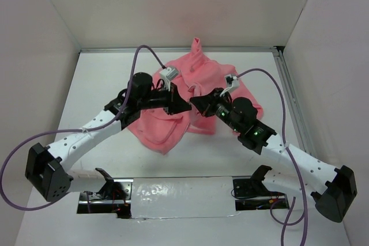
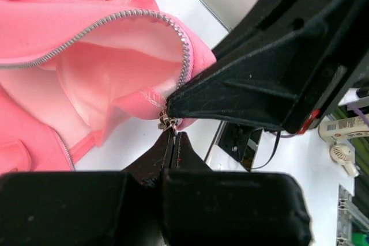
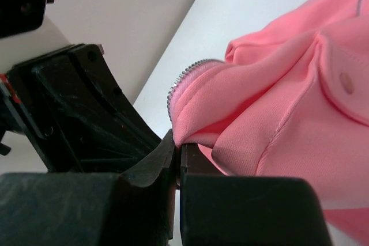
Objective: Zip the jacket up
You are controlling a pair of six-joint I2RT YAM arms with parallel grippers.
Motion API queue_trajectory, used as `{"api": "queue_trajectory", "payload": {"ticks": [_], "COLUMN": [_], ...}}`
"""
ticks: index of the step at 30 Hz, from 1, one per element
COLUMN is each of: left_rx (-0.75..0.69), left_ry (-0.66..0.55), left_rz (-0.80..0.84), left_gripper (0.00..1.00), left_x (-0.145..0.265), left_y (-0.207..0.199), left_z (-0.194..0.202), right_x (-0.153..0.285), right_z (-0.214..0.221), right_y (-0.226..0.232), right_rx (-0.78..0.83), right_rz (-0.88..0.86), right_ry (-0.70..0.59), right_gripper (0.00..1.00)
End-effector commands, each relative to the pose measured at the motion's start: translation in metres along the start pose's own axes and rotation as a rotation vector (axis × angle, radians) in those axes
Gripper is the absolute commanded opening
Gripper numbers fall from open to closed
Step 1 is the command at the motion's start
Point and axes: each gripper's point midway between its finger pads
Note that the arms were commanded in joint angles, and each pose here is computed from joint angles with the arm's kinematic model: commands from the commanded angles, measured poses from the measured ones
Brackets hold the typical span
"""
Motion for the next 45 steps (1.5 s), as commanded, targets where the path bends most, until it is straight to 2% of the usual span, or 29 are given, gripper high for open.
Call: {"api": "queue_trajectory", "payload": {"ticks": [1,2,3,5,6,10,13,17,18,20,21,24,27,31,33,34,35,37,41,43,45], "left_rx": [-0.065,-0.061,-0.02,0.03,0.069,0.189,0.18,0.13,0.117,0.088,0.091,0.072,0.073,0.148,0.167,0.183,0.237,0.298,0.427,0.422,0.321], "left_ry": [-0.11,-0.129,-0.049,-0.019,0.07,0.291,0.33,0.26,0.258,0.214,0.219,0.176,0.168,0.213,0.187,0.174,0.207,0.239,0.26,0.259,0.27], "left_rz": [-0.019,0.011,0.053,0.109,0.125,0.069,0.048,0.044,0.034,0.001,-0.02,-0.057,-0.078,-0.181,-0.208,-0.228,-0.274,-0.367,-0.507,-0.539,-0.516], "left_gripper": [0.0,0.0,0.0,0.0,0.0,0.0,0.0,0.0,0.09,0.2,0.32,0.47,0.54,0.65,0.75,0.85,0.86,0.98,0.99,0.99,0.99], "left_x": [0.013,0.021,0.017,0.018,0.015,0.003,-0.006,-0.014,-0.013,-0.013,-0.011,-0.007,0.003,0.022,0.031,0.034,0.042,0.059,0.082,0.086,0.082], "left_y": [-0.005,-0.019,-0.027,-0.041,-0.045,-0.043,-0.047,-0.052,-0.051,-0.049,-0.047,-0.044,-0.043,-0.028,-0.023,-0.019,-0.014,0.001,0.025,0.036,0.042], "left_z": [-0.003,0.003,0.049,0.083,0.126,0.212,0.22,0.19,0.188,0.17,0.169,0.153,0.15,0.165,0.164,0.162,0.17,0.184,0.193,0.191,0.181], "right_x": [0.009,0.008,0.008,0.008,0.007,0.016,0.021,0.023,0.023,0.024,0.023,0.024,0.028,0.034,0.037,0.038,0.039,0.04,0.039,0.039,0.039], "right_z": [-0.023,-0.036,-0.054,-0.072,-0.08,-0.113,-0.119,-0.107,-0.099,-0.09,-0.085,-0.072,-0.065,-0.057,-0.056,-0.054,-0.051,-0.045,-0.029,-0.021,-0.014], "right_y": [0.023,0.02,0.023,0.029,0.032,0.054,0.058,0.057,0.057,0.053,0.048,0.037,0.033,0.031,0.029,0.029,0.026,0.024,0.004,-0.006,-0.016], "right_rx": [-0.014,-0.027,-0.031,-0.05,-0.061,-0.082,-0.076,-0.041,-0.024,-0.01,0.001,0.013,0.049,0.098,0.113,0.117,0.136,0.147,0.13,0.116,0.11], "right_rz": [-0.03,-0.003,-0.009,-0.021,-0.031,-0.118,-0.131,-0.151,-0.166,-0.168,-0.161,-0.145,-0.165,-0.179,-0.17,-0.17,-0.164,-0.167,-0.106,-0.083,-0.045], "right_ry": [-0.061,-0.109,-0.155,-0.188,-0.197,-0.242,-0.262,-0.195,-0.162,-0.135,-0.12,-0.097,-0.088,-0.065,-0.06,-0.052,-0.04,-0.021,0.025,0.041,0.057], "right_gripper": [0.0,0.0,0.0,0.0,0.0,0.0,0.0,0.0,0.0,0.0,0.0,0.0,0.0,0.0,0.0,0.0,0.0,0.0,0.0,0.0,0.0]}}
Point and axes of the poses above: each gripper's point midway between its finger pads, its own x axis back along the fingers, its own y axis along the line the jaws close on, z = x × y, and after that the axes turned 8 degrees about -x, right-handed
